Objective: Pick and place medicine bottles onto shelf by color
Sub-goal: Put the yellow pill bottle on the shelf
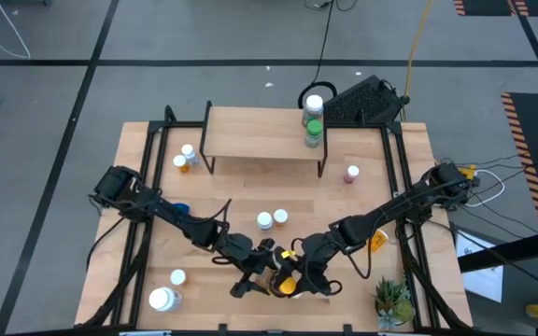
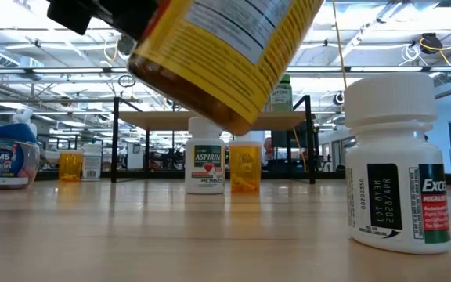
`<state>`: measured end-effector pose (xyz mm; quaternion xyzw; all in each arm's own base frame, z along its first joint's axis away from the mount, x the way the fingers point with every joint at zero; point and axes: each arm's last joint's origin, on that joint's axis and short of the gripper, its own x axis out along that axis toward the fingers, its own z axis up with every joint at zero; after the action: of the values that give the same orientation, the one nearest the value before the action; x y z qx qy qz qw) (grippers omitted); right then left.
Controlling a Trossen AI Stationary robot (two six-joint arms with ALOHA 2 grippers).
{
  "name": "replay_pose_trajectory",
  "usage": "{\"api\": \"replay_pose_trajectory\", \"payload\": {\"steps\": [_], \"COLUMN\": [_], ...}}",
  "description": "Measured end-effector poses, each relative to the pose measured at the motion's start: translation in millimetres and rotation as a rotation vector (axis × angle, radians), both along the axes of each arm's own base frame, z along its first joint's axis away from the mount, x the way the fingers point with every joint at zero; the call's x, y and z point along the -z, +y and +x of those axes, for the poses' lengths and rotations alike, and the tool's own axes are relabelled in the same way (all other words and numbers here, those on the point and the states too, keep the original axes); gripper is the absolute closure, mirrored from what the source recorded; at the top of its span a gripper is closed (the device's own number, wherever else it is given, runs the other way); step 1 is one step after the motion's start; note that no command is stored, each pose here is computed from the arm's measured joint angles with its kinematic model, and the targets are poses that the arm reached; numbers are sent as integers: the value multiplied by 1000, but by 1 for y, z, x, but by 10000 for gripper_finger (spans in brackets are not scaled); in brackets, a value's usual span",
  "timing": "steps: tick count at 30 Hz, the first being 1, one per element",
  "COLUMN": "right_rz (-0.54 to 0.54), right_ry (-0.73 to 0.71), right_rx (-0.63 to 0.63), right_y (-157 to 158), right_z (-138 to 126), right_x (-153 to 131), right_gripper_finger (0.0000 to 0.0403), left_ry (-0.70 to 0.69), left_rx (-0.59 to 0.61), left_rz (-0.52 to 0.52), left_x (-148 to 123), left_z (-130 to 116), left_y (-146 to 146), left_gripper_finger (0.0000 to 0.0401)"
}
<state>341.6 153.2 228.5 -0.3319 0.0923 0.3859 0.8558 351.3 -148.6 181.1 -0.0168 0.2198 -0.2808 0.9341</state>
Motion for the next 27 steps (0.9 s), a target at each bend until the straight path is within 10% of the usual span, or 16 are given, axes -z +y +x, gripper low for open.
{"api": "replay_pose_trajectory", "payload": {"steps": [14, 27], "right_rz": [267, 526], "right_ry": [228, 285], "right_rx": [246, 999], "right_y": [-6, -31], "right_z": [-2, -70], "right_x": [-9, -48], "right_gripper_finger": [94, 69], "left_ry": [-30, -122], "left_rx": [-192, -726], "left_rz": [75, 295], "left_x": [0, -2], "left_z": [4, 4], "left_y": [7, 20], "left_gripper_finger": [113, 112]}}
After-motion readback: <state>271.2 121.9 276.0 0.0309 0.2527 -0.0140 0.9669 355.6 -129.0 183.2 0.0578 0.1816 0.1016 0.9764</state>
